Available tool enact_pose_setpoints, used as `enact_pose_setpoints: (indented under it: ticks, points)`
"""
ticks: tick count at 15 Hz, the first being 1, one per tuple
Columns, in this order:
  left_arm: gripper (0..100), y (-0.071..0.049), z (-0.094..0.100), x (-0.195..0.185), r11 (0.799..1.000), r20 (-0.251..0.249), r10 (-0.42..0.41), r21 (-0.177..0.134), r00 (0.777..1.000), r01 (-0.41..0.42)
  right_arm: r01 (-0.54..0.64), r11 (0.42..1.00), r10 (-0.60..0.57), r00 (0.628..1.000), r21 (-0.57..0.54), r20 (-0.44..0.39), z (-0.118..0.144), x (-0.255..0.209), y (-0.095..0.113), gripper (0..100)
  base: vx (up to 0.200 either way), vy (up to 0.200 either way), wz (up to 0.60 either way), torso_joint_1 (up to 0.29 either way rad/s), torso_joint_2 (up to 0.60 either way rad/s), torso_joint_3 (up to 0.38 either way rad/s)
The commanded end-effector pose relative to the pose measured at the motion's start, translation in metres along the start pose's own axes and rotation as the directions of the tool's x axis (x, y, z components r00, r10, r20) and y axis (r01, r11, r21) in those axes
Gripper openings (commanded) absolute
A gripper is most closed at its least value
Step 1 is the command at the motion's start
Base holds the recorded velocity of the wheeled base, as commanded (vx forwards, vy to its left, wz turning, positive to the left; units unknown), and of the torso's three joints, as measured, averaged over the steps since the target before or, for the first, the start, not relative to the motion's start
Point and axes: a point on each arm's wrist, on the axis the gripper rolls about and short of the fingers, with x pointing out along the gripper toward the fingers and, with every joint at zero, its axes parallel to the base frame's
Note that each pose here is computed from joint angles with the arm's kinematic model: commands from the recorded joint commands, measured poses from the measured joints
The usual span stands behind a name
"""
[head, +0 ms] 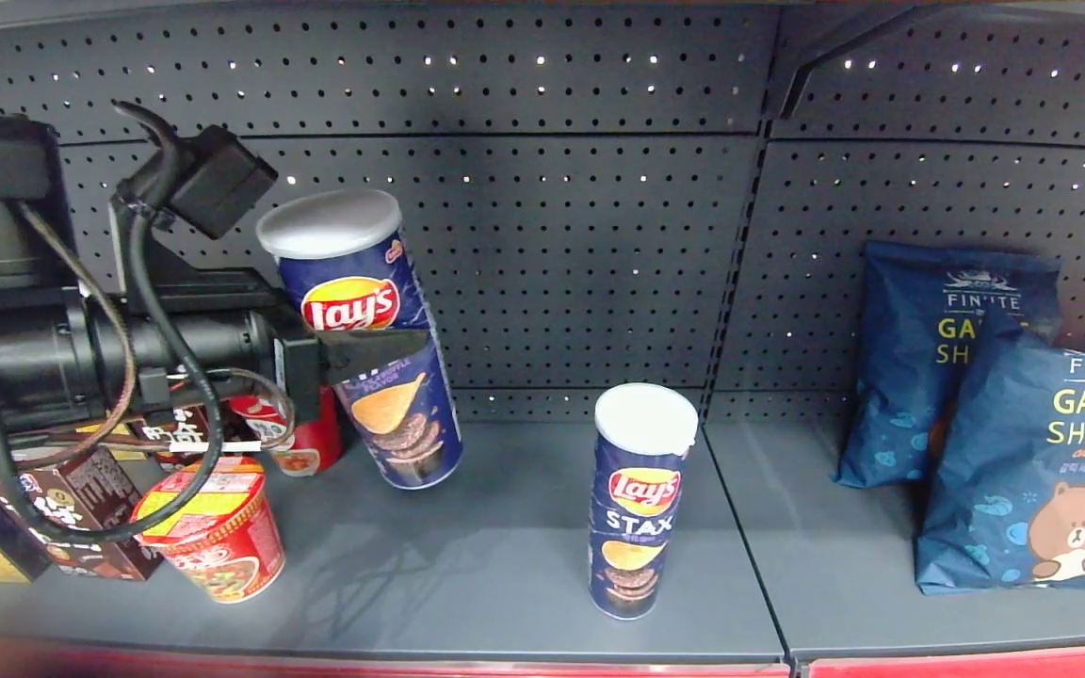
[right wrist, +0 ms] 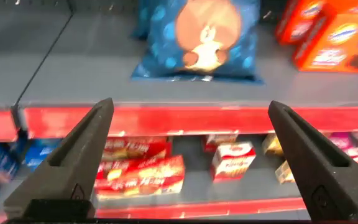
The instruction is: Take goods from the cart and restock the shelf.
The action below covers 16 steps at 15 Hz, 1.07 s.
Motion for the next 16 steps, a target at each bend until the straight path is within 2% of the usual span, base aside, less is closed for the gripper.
enact_pose_setpoints:
  ticks: [1, 2, 3, 6, 8, 9, 12, 15, 16]
  points:
    - [0, 0.002, -0.001, 0.019, 0.999, -0.021, -0.034, -0.013, 0.999, 0.034, 0.015, 1.0, -0.015, 0.999, 0.006, 0.048, -0.004, -0.004, 0.0, 100, 0.0, 0.0, 0.0, 0.0, 0.0, 0.0]
    - [0, 0.002, -0.001, 0.019, 0.999, -0.021, -0.034, -0.013, 0.999, 0.034, 0.015, 1.0, -0.015, 0.999, 0.006, 0.048, -0.004, -0.004, 0.0, 100, 0.0, 0.0, 0.0, 0.0, 0.0, 0.0]
    - [0, 0.008, 0.004, 0.036, 0.998, -0.034, -0.058, -0.023, 0.998, 0.057, 0.06, 0.998, -0.06, 0.997, -0.004, 0.045, -0.004, -0.004, -0.001, 100, 0.0, 0.0, 0.0, 0.0, 0.0, 0.0]
    - [0, 0.019, 0.001, 0.067, 0.997, -0.056, -0.073, -0.031, 0.996, 0.072, 0.065, 0.998, -0.065, 0.997, -0.01, 0.046, -0.003, -0.004, -0.001, 100, 0.0, 0.0, 0.0, 0.0, 0.0, 0.0]
    - [0, 0.023, -0.004, 0.085, 0.986, -0.04, -0.166, -0.013, 0.985, 0.166, 0.067, 0.998, -0.066, 0.997, -0.01, 0.046, -0.003, -0.004, -0.001, 100, 0.0, 0.0, 0.0, 0.0, 0.0, 0.0]
    - [0, 0.026, -0.008, 0.094, 0.979, -0.042, -0.203, -0.019, 0.978, 0.203, 0.067, 0.998, -0.066, 0.997, -0.01, 0.046, -0.003, -0.004, -0.001, 100, 0.0, 0.0, 0.0, 0.0, 0.0, 0.0]
    - [0, 0.034, -0.021, 0.122, 0.976, -0.07, -0.219, -0.038, 0.973, 0.216, 0.067, 0.998, -0.066, 0.997, -0.01, 0.046, -0.003, -0.004, -0.001, 100, 0.0, 0.0, 0.0, 0.0, 0.0, 0.0]
    - [0, 0.037, -0.027, 0.146, 0.972, -0.077, -0.236, -0.039, 0.969, 0.233, 0.066, 0.998, -0.066, 0.997, -0.007, 0.046, -0.003, -0.004, -0.001, 100, 0.0, 0.0, 0.0, 0.0, 0.0, 0.0]
    - [0, 0.034, -0.029, 0.155, 0.968, -0.081, -0.25, -0.037, 0.965, 0.248, 0.063, 0.998, -0.063, 0.997, -0.004, 0.045, -0.004, -0.004, -0.001, 100, 0.0, 0.0, 0.0, 0.0, 0.0, 0.0]
